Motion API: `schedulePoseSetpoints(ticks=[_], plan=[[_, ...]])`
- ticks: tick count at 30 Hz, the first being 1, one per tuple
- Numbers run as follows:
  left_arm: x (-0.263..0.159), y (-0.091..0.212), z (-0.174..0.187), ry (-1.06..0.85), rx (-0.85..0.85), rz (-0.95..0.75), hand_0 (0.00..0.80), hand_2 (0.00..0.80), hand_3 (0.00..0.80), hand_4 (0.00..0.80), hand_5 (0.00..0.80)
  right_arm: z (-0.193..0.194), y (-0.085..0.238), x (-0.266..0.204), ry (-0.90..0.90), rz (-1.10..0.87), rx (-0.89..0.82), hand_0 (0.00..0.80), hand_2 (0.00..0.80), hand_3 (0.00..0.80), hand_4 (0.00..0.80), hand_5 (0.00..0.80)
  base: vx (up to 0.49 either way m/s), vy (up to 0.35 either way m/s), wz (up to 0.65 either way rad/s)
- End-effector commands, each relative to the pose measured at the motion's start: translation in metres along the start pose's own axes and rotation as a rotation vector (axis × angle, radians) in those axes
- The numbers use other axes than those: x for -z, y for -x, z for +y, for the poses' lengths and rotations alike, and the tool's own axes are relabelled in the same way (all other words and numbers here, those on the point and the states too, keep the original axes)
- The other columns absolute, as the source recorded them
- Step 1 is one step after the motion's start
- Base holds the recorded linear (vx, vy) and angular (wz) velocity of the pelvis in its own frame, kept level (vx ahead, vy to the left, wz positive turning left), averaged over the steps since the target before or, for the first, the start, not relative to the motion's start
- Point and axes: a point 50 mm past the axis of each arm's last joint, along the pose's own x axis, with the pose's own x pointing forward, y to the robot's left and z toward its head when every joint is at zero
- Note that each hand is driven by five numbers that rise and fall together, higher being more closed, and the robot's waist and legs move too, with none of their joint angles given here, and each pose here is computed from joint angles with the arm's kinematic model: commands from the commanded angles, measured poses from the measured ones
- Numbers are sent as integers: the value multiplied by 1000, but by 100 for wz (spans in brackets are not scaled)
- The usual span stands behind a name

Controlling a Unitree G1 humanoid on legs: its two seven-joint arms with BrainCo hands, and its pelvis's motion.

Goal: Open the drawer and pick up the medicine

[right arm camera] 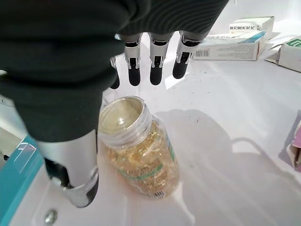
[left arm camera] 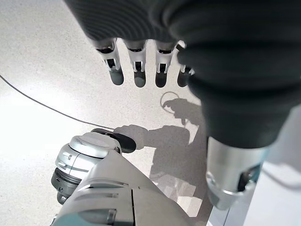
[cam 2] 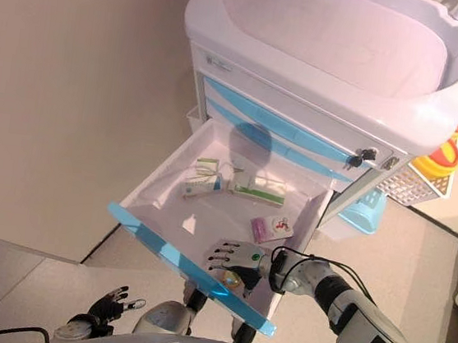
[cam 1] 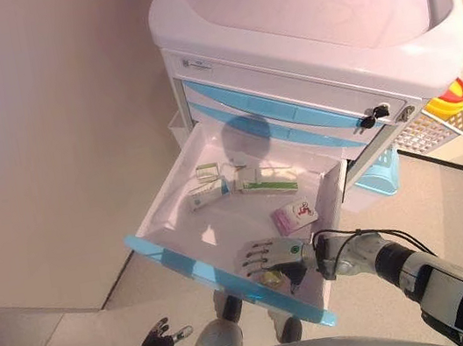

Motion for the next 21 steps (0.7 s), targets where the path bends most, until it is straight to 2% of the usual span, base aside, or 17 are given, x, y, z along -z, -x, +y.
schedulePoseSetpoints(ticks=[1, 4, 5, 6, 8, 21], plan=[[-12, -5, -3, -44, 18, -26, 0, 0, 0, 0, 0, -7, -6, -6, -3, -38, 37, 0, 0, 0, 0, 0, 0, 0, 0], [-11, -5, -3, -43, 17, -27, 0, 0, 0, 0, 0, -7, -6, -6, 1, -32, 34, 0, 0, 0, 0, 0, 0, 0, 0], [-12, -5, -4, -44, 17, -28, 0, 0, 0, 0, 0, -6, -6, -5, 7, -26, 30, 66, 66, 66, 66, 66, 0, 0, 0], [-12, -5, -4, -44, 17, -28, 0, 0, 0, 0, 0, -5, -6, -4, 14, -23, 23, 574, 574, 574, 574, 574, 0, 0, 0], [-11, -5, -4, -42, 16, -28, 0, 0, 0, 0, 0, -4, -5, -5, 15, -21, 17, 800, 800, 800, 800, 800, 0, 0, 0], [-12, -6, -6, -31, 24, -29, 0, 0, 0, 0, 0, 3, -7, -6, 46, -23, -27, 800, 800, 800, 800, 800, 0, 0, 0]])
